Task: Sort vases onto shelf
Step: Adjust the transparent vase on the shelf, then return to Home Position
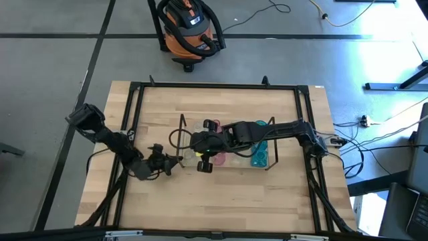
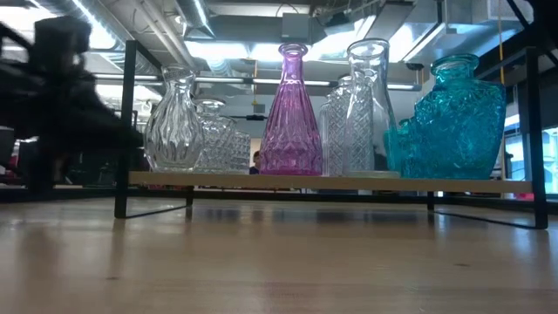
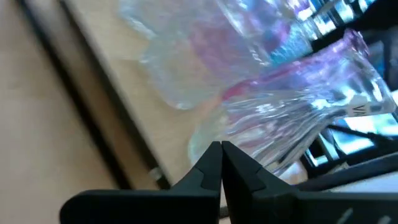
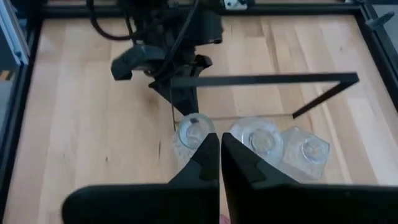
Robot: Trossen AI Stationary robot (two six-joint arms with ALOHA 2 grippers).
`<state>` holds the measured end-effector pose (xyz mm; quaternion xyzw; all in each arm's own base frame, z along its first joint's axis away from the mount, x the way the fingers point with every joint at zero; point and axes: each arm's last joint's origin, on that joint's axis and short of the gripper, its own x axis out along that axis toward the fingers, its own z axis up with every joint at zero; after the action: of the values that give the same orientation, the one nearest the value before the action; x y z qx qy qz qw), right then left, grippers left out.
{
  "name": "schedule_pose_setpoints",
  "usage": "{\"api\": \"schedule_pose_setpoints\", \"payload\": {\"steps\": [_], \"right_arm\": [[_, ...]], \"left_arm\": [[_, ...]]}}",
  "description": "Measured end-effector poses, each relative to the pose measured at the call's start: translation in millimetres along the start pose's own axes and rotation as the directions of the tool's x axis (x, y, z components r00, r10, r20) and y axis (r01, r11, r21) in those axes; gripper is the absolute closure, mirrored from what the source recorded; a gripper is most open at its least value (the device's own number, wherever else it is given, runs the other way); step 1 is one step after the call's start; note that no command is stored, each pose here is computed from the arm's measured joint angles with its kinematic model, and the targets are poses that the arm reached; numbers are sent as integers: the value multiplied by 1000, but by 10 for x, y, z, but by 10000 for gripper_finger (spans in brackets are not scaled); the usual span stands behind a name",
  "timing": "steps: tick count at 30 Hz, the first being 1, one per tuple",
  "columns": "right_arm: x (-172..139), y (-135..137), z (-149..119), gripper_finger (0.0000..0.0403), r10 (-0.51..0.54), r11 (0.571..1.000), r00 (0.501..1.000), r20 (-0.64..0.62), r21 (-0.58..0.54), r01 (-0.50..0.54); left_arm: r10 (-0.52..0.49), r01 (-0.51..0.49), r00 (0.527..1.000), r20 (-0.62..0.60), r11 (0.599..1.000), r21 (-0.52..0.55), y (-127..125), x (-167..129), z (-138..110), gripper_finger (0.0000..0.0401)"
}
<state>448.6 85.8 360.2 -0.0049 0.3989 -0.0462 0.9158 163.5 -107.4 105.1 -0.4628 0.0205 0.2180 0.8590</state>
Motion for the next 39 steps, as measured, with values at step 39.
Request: {"api": "schedule_pose_setpoints", "payload": {"steps": [39], "right_arm": [[-1763, 80, -583, 403, -215, 971, 977, 12, 110, 212]], "left_arm": [[-354, 213, 835, 420, 913, 347, -812, -695, 1425, 401]]}}
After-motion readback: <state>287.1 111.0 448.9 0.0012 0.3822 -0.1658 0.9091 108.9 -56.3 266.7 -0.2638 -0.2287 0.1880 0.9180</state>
